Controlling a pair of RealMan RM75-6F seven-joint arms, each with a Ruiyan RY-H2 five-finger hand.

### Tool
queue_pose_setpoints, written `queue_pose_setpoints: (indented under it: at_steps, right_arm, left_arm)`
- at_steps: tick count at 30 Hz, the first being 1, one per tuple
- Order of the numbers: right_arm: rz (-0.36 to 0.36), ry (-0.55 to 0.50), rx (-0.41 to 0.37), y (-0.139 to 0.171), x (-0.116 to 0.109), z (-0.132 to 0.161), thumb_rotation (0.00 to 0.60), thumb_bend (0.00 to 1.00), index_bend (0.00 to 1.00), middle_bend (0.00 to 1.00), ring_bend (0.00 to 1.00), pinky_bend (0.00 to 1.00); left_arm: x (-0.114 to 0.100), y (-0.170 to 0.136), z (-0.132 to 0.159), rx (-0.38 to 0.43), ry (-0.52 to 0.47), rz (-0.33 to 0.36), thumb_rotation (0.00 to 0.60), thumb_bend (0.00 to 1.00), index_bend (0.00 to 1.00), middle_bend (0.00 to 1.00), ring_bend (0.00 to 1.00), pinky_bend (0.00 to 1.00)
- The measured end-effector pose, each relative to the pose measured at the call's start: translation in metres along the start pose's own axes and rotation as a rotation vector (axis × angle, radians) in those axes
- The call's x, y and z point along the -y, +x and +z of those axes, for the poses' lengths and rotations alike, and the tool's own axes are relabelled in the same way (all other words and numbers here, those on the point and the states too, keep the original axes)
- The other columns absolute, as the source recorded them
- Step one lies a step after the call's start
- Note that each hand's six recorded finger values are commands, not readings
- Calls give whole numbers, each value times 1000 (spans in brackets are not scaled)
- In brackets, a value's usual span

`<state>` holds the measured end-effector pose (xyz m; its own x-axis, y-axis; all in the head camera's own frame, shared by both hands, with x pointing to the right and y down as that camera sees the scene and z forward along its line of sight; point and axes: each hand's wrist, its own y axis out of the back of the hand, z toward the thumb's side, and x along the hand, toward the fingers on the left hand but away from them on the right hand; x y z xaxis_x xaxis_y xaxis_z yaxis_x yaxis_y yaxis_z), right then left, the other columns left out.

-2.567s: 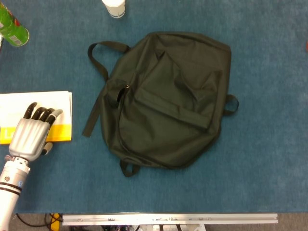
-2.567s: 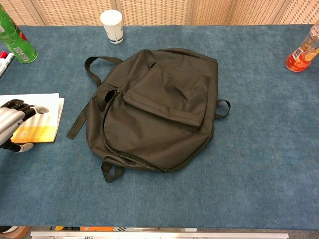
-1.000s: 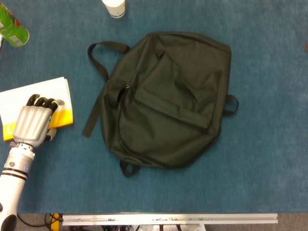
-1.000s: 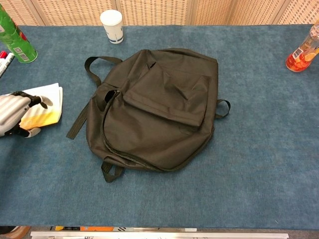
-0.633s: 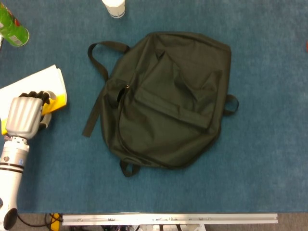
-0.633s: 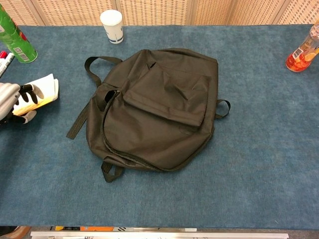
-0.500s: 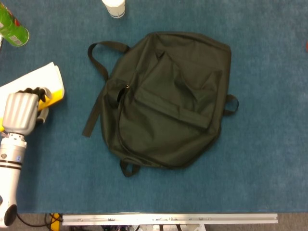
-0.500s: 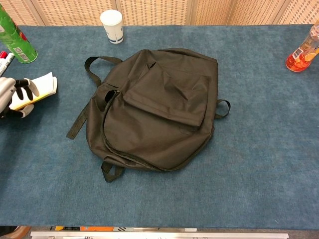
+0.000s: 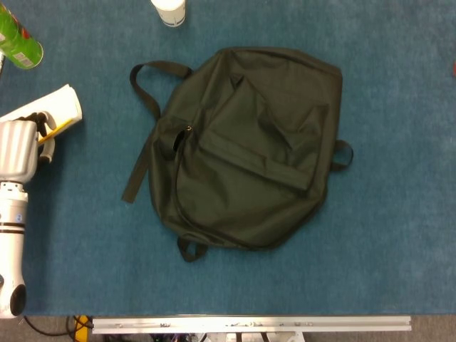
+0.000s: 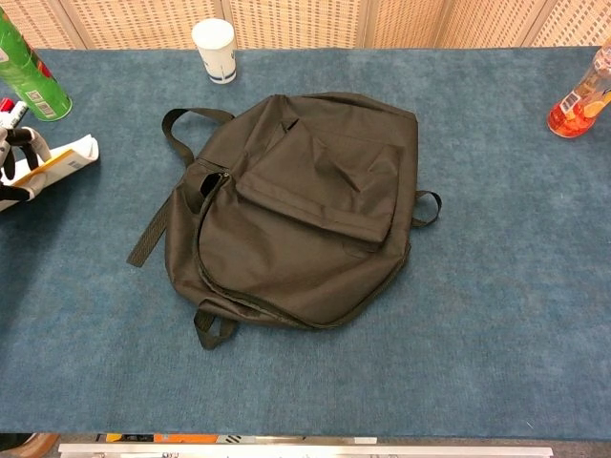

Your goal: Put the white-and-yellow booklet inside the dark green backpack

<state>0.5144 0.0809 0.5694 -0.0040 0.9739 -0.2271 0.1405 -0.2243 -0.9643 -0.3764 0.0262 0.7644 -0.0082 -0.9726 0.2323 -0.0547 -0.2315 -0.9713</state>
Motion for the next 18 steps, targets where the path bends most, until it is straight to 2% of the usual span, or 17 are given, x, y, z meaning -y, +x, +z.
queue_pose_setpoints:
  at_steps: [4,9,18]
  right_arm:
    - [6,-1,-1,-1,1,1,600,155,413,439,345,499]
    - [10,-2,-9,-4,3,3,600,154,413,439,345,499]
    - [17,1,-51,-10,6,15,600,155,415,439,345,499]
  left_arm:
    - [1,-4,-3,-13,11,-2,600,472,604,727,719,828]
    - [-4,-11,-1,6,6,14,600,472,619,747,724,832]
    - [-22,-25,11,126,-6,96,600,472,690,790,740,840]
